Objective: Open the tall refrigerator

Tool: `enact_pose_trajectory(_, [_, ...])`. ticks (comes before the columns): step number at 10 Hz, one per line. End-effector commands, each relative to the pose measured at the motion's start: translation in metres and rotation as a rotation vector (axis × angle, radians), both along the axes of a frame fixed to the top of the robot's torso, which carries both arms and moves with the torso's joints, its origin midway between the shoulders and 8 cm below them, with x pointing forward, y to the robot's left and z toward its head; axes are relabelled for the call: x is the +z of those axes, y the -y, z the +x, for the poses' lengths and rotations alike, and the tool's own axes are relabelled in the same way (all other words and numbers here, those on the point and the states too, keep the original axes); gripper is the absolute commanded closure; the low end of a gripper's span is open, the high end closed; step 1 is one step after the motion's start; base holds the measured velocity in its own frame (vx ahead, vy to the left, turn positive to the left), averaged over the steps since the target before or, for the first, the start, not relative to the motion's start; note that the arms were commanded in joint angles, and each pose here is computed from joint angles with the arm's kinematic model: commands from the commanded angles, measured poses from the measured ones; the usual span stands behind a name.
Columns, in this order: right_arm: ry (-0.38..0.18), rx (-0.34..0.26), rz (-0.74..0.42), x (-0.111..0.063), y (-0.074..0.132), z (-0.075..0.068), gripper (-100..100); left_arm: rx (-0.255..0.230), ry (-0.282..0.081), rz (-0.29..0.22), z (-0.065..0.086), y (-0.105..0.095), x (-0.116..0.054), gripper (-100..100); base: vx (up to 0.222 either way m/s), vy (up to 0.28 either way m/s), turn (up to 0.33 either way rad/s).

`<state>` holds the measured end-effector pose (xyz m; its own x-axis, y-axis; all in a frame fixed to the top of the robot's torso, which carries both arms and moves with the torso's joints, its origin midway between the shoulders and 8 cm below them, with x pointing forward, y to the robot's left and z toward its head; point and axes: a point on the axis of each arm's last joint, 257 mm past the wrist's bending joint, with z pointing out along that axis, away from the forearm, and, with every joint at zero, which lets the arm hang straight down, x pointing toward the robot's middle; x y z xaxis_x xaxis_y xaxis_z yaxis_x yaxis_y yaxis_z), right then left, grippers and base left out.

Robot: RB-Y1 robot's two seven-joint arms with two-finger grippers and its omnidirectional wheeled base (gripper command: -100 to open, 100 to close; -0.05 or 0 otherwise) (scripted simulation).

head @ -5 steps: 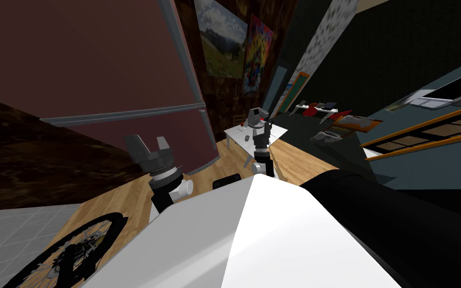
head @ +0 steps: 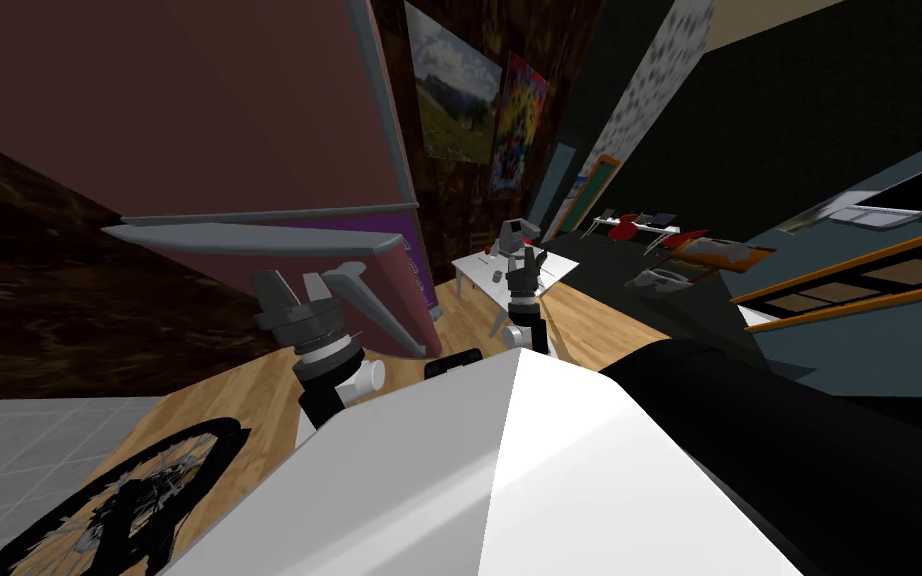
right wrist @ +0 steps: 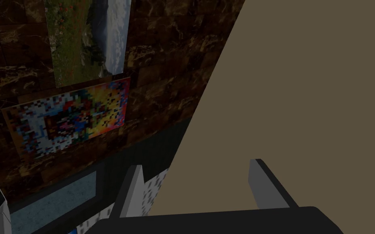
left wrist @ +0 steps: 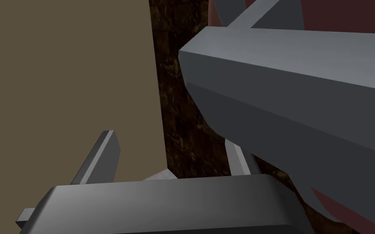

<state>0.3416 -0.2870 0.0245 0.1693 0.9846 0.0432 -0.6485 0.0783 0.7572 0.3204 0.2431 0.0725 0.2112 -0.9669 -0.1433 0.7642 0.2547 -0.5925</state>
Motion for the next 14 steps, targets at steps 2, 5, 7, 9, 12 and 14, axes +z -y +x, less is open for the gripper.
enact_pose_trajectory(2, [0.000, 0.000, 0.000, 0.000, 0.000, 0.000, 0, 0.003, 0.009, 0.001, -0.002, -0.001, 0.003, 0, -0.013, 0.015, 0.009])
enact_pose_trajectory(5, [0.000, 0.000, 0.000, 0.000, 0.000, 0.000, 0, -0.004, -0.005, 0.035, 0.002, 0.001, 0.000, -100, 0.007, -0.006, -0.018])
enact_pose_trajectory(7, [0.000, 0.000, 0.000, 0.000, 0.000, 0.000, 0, -0.002, -0.034, 0.086, 0.010, -0.001, -0.005, -100, 0.006, -0.020, -0.085])
enact_pose_trajectory(9, [0.000, 0.000, 0.000, 0.000, 0.000, 0.000, 0, 0.019, -0.070, 0.133, 0.022, -0.009, -0.011, -100, 0.010, -0.040, -0.155])
enact_pose_trajectory(12, [0.000, 0.000, 0.000, 0.000, 0.000, 0.000, 0, 0.092, -0.135, 0.188, 0.044, -0.037, -0.019, -100, 0.026, -0.054, -0.205])
enact_pose_trajectory(14, [-0.001, 0.000, 0.000, 0.000, 0.000, 0.000, 0, 0.126, -0.158, 0.202, 0.052, -0.050, -0.021, -100, 0.032, -0.053, -0.145])
